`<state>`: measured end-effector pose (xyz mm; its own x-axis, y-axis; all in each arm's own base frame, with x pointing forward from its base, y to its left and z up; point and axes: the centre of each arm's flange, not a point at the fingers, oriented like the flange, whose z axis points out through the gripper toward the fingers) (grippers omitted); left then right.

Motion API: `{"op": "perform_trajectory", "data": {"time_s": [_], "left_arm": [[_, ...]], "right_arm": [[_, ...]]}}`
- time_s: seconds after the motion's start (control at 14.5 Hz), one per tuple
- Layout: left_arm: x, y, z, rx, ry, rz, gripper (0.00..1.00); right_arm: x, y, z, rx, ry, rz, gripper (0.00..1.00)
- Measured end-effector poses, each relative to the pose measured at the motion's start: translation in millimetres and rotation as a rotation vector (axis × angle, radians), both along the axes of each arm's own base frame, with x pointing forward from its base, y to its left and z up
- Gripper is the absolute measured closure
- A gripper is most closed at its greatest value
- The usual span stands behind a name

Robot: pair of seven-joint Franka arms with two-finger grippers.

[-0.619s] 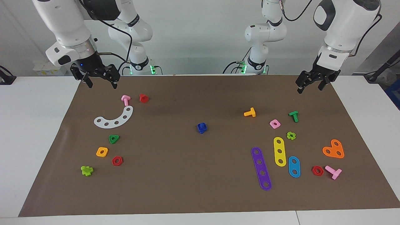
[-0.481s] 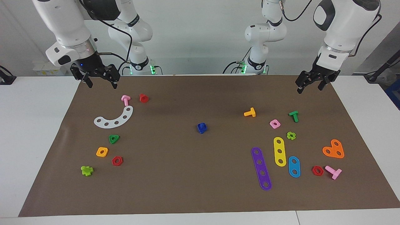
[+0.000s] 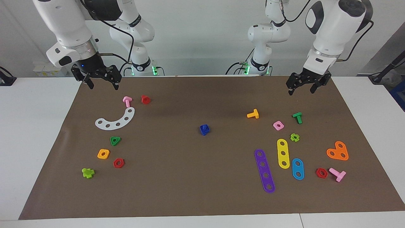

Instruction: Unscrew and place screws in storage area

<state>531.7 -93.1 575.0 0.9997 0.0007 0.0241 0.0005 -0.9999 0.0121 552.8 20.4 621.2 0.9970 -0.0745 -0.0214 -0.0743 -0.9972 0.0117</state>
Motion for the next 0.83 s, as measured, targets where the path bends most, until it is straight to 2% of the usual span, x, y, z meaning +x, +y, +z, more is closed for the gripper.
{"op": "perform_trajectory", "data": {"time_s": [0.41, 0.62, 0.83], "left_arm": [[-12, -145, -54, -0.105, -0.064, 0.155, 0.02], [-8, -217, -108, -0.166, -0.102, 0.226, 0.06], [-10, -268, -167, -0.196, -0.100, 0.250, 0.08]], "right_arm": [[0.0, 0, 0, 0.000, 0.000, 0.000, 0.00], [0.0, 0, 0, 0.000, 0.000, 0.000, 0.00], [0.0, 0, 0, 0.000, 0.000, 0.000, 0.00]]}}
